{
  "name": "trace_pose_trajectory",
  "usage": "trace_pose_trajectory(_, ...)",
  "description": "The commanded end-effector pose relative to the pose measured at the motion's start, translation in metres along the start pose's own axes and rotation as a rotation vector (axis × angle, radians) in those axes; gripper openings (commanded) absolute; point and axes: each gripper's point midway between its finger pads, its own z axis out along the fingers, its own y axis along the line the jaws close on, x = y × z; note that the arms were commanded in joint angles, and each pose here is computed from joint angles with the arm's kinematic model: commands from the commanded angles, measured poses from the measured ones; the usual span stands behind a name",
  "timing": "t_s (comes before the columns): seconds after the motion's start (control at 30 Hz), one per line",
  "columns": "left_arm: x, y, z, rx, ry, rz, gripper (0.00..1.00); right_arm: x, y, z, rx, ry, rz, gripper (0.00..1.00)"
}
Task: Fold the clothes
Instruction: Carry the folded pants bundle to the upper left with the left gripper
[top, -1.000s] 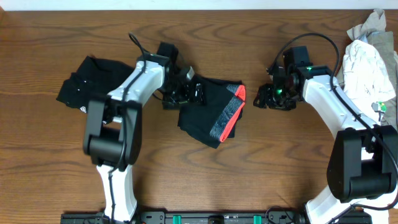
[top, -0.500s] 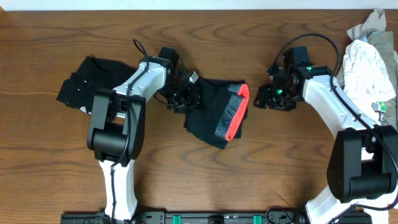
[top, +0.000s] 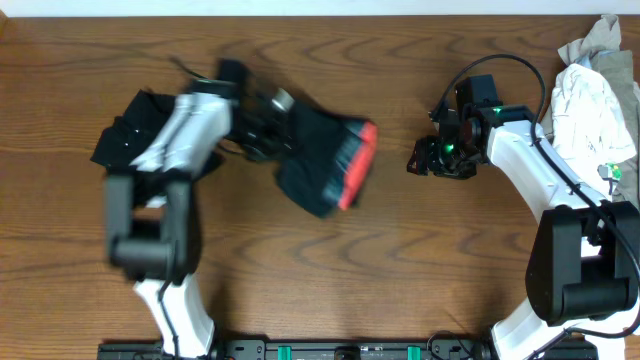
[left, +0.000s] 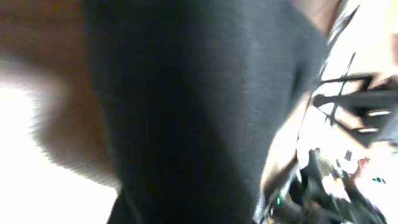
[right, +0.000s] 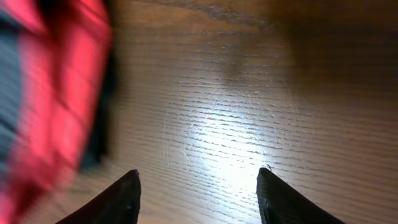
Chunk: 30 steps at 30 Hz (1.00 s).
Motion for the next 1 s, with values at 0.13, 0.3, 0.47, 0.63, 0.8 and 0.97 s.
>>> trace_pose_trajectory(0.13,-0.03,0.031,-0.143,-0.129,-0.379,-0.021,0.06,-0.003,0.004,-0.005,-0.014,-0.018,-0.016,0.59)
trace_pose_trajectory(0.3,-0.026,0.092,-0.197,-0.177,-0.486,-0.137,0.06,-0.002,0.003,-0.005,-0.013,-0.013,-0.007,0.59)
trace_pose_trajectory(0.47,-0.011,0.161,-0.229,-0.328,-0.526,-0.277,0.07,-0.001,0.003,-0.005,-0.012,-0.01,0.001,0.59)
trace_pose_trajectory(0.63,0.011,0.2,-0.249,-0.461,-0.524,-0.381,0.61,-0.001,0.003,-0.005,-0.013,-0.01,0.014,0.59)
trace_pose_trajectory(0.8,0.023,0.211,-0.262,-0.461,-0.551,-0.469,0.98,0.002,0.004,-0.004,-0.015,0.002,0.032,0.59)
trace_pose_trajectory(0.97,0.043,0.197,-0.287,-0.447,-0.572,-0.534,0.98,0.006,0.005,-0.005,-0.024,0.016,0.03,0.58)
